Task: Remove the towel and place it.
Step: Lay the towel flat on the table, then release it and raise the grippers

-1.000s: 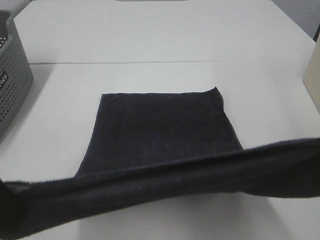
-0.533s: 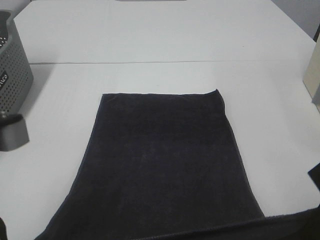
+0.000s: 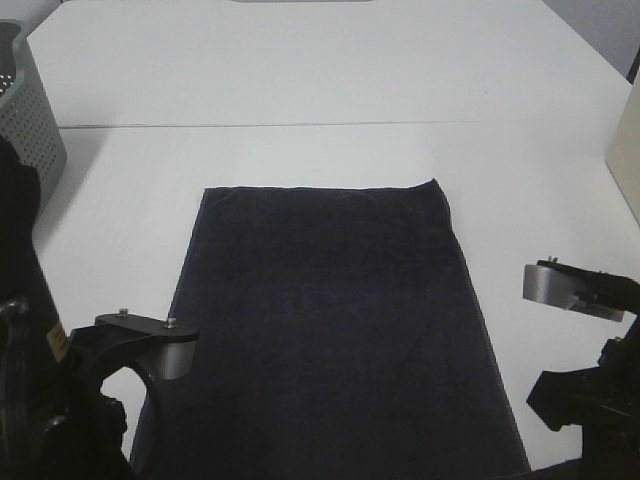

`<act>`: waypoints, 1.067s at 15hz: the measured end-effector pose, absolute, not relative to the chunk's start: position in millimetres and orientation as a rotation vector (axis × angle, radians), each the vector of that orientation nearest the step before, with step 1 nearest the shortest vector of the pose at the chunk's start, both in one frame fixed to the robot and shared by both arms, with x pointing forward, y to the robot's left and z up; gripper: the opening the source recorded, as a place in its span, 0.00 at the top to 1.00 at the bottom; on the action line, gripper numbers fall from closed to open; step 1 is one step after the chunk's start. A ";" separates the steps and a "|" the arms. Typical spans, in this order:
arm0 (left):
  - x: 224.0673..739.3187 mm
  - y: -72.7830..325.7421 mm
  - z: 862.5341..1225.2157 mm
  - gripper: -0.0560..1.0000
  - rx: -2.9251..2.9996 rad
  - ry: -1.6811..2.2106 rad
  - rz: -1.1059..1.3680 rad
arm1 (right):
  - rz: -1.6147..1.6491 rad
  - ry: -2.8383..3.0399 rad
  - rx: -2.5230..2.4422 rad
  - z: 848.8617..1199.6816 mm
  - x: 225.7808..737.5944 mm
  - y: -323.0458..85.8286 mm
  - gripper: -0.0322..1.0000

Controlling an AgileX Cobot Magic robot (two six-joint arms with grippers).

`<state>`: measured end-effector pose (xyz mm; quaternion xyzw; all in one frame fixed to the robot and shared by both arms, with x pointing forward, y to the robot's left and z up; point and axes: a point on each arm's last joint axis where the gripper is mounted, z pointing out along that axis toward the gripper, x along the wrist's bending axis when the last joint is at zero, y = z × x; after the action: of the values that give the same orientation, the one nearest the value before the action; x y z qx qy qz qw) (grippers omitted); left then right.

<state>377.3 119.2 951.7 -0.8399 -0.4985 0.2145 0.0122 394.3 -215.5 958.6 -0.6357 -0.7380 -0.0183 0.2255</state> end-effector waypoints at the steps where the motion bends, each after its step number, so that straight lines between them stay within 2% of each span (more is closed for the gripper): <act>1: 381.2 116.0 948.7 0.95 -2.622 -1.529 0.667 | -0.034 -2.031 -1.732 949.9 398.4 -213.7 0.95; 5: 403.9 95.1 932.9 0.95 -2.634 -1.454 0.675 | 0.089 -1.982 -1.667 908.6 411.1 -209.4 0.95; 12: 409.8 84.8 921.4 0.93 -2.608 -1.402 0.752 | 0.092 -2.055 -1.550 899.0 400.0 -180.4 0.95; 14: 405.6 81.5 922.3 0.82 -2.607 -1.386 0.783 | 0.089 -2.054 -1.551 899.0 400.0 -179.7 0.93; 15: 401.2 78.1 922.4 0.73 -2.616 -1.359 0.781 | 0.088 -2.054 -1.551 898.9 400.1 -179.7 0.88; 16: 397.1 75.0 922.4 0.62 -2.624 -1.336 0.782 | 0.086 -2.054 -1.557 898.8 400.4 -179.7 0.76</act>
<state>397.1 75.0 922.4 -0.8603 -0.4381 0.2565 0.0476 400.4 -179.7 898.8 -0.5800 -0.7652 0.0319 0.2776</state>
